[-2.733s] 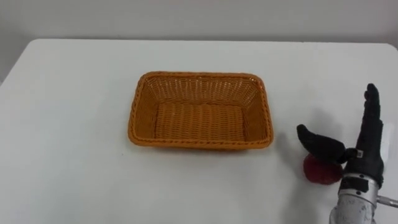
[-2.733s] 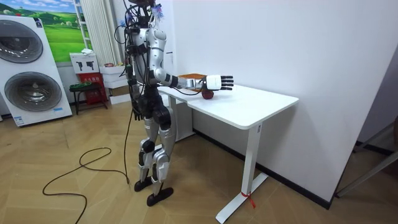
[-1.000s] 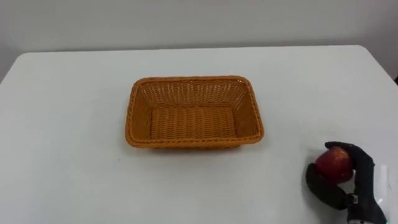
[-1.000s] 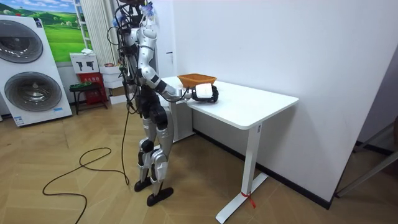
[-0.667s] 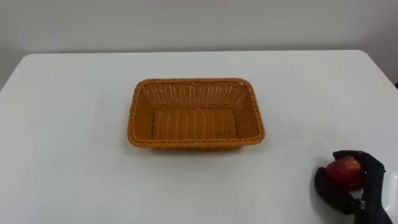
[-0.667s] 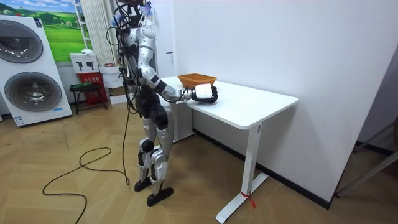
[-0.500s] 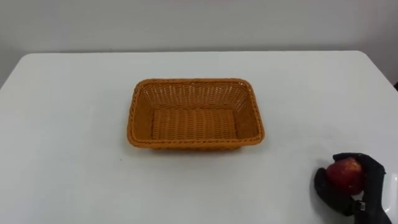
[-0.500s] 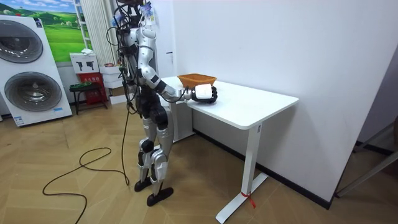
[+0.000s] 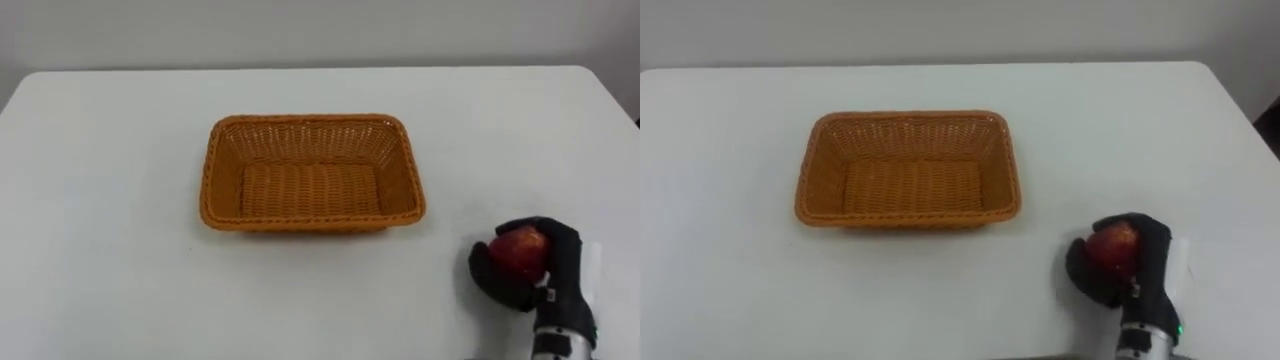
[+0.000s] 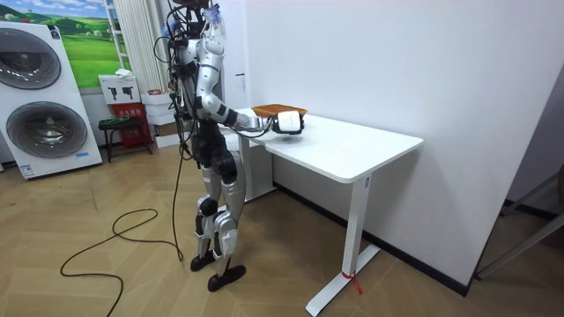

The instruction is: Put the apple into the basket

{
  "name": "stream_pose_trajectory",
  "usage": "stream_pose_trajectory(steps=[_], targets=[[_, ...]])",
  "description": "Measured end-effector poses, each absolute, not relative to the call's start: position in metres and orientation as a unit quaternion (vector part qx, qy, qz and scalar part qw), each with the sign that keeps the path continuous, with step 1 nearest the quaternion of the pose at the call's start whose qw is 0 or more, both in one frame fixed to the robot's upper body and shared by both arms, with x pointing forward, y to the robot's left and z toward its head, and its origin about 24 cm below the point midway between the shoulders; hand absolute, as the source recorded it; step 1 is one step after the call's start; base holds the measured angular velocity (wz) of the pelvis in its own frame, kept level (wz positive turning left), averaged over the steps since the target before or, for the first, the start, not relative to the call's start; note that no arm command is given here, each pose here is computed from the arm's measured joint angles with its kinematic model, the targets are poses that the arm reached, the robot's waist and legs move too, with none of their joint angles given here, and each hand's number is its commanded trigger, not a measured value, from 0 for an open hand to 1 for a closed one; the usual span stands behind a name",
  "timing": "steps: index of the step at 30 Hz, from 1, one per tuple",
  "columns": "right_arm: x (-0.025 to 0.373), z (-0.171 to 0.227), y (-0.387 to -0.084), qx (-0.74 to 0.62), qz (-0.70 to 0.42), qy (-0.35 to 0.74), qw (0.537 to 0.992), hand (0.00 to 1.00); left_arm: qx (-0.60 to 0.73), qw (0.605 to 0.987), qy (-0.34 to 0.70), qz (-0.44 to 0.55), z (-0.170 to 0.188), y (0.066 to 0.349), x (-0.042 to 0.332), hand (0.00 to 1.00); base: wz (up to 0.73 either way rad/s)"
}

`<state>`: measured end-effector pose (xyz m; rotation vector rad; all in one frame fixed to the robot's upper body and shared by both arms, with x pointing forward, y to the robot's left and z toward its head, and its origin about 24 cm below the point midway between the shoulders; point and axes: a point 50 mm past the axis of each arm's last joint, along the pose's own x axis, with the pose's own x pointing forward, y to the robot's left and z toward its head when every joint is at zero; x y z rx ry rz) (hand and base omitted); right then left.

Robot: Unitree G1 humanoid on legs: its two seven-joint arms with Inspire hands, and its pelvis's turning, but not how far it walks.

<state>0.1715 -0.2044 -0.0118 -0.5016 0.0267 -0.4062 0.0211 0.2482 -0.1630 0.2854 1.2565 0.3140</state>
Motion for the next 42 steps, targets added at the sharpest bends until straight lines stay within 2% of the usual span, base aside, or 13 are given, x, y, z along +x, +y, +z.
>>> stream_pose_trajectory(steps=[6,20,27,28,29,30,36,39,42], targets=[[0.201,0.021,-0.194,-0.207,-0.198,-0.067,0.956,1.0,0.131,0.783,0.591,0.143,-0.164,0.248,0.017,0.0,0.07],[0.218,0.063,-0.161,-0.162,-0.132,-0.162,0.964,1.0,0.142,0.763,0.62,0.116,-0.166,0.247,0.006,0.0,0.09],[0.22,0.075,-0.137,-0.153,-0.058,-0.187,0.969,1.0,0.175,0.757,0.625,0.076,-0.167,0.244,0.008,0.0,-0.02],[0.219,0.074,-0.135,-0.152,-0.052,-0.186,0.969,0.72,0.178,0.757,0.625,0.073,-0.167,0.244,0.008,0.0,0.06],[0.219,0.073,-0.131,-0.154,-0.038,-0.185,0.97,0.56,0.18,0.757,0.624,0.069,-0.167,0.243,0.009,0.0,0.08],[0.218,0.072,-0.13,-0.154,-0.031,-0.183,0.971,0.0,0.18,0.758,0.624,0.068,-0.167,0.242,0.01,0.0,0.09],[0.218,0.067,-0.115,-0.153,0.024,-0.16,0.975,0.0,0.181,0.753,0.629,0.066,-0.168,0.244,0.012,0.0,0.11],[0.223,0.062,-0.127,-0.165,0.022,-0.129,0.977,0.0,0.208,0.768,0.606,0.034,-0.167,0.24,0.037,0.0,0.57],[0.224,0.058,-0.118,-0.17,0.064,-0.113,0.977,0.0,0.208,0.759,0.616,0.034,-0.168,0.239,0.034,0.0,-0.18]])
